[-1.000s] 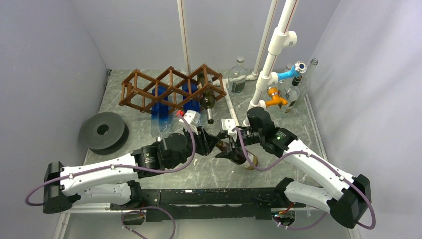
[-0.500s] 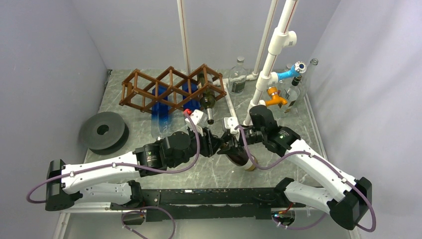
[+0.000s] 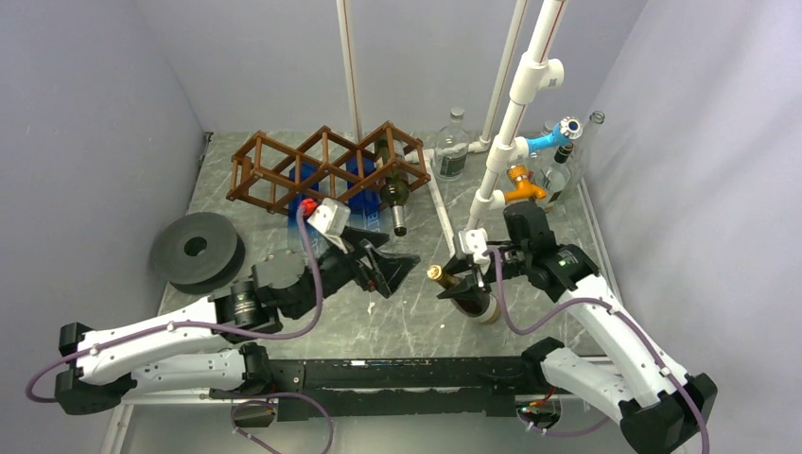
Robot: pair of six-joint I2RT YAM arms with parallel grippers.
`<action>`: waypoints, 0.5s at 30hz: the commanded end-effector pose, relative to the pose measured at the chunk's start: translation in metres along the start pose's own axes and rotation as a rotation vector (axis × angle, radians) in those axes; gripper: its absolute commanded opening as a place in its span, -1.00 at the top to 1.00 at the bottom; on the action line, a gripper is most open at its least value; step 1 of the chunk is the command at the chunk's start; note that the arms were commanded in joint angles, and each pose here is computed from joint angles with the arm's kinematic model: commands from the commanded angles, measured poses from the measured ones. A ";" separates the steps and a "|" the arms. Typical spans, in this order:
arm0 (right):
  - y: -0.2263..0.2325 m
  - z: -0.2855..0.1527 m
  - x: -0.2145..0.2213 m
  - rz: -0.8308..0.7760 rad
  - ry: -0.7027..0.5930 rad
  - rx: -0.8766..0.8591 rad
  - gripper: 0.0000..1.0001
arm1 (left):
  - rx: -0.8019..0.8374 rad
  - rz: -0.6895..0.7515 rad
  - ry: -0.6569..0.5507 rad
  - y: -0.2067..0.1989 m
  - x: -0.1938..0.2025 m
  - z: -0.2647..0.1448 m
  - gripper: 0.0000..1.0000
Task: Take the wine bottle off the wine rack
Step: Place the wine bottle at the center of the board.
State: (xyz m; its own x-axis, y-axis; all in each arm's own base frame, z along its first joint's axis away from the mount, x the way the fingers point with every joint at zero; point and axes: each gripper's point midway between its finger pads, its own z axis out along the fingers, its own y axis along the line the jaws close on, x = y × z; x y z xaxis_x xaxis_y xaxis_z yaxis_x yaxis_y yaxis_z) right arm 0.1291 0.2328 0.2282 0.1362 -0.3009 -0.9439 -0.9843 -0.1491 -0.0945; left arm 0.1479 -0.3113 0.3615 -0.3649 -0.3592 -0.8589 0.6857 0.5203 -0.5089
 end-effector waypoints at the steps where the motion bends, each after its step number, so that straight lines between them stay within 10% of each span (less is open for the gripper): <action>1: 0.000 -0.022 -0.010 -0.066 -0.025 0.048 1.00 | -0.060 0.127 -0.046 0.018 -0.023 -0.024 -0.99; 15: -0.020 -0.084 0.003 -0.045 0.024 0.344 1.00 | -0.233 0.432 0.000 0.094 -0.063 -0.034 -0.99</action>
State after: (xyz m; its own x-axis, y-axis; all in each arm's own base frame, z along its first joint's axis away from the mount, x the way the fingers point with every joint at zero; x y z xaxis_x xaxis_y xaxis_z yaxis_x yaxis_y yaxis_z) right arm 0.1488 0.1662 0.2421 0.1112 -0.3261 -0.9388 -0.9802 0.1197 -0.1577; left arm 0.2006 -0.2096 0.3730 -0.0855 -0.1850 -0.9790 0.5781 0.7911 -0.2000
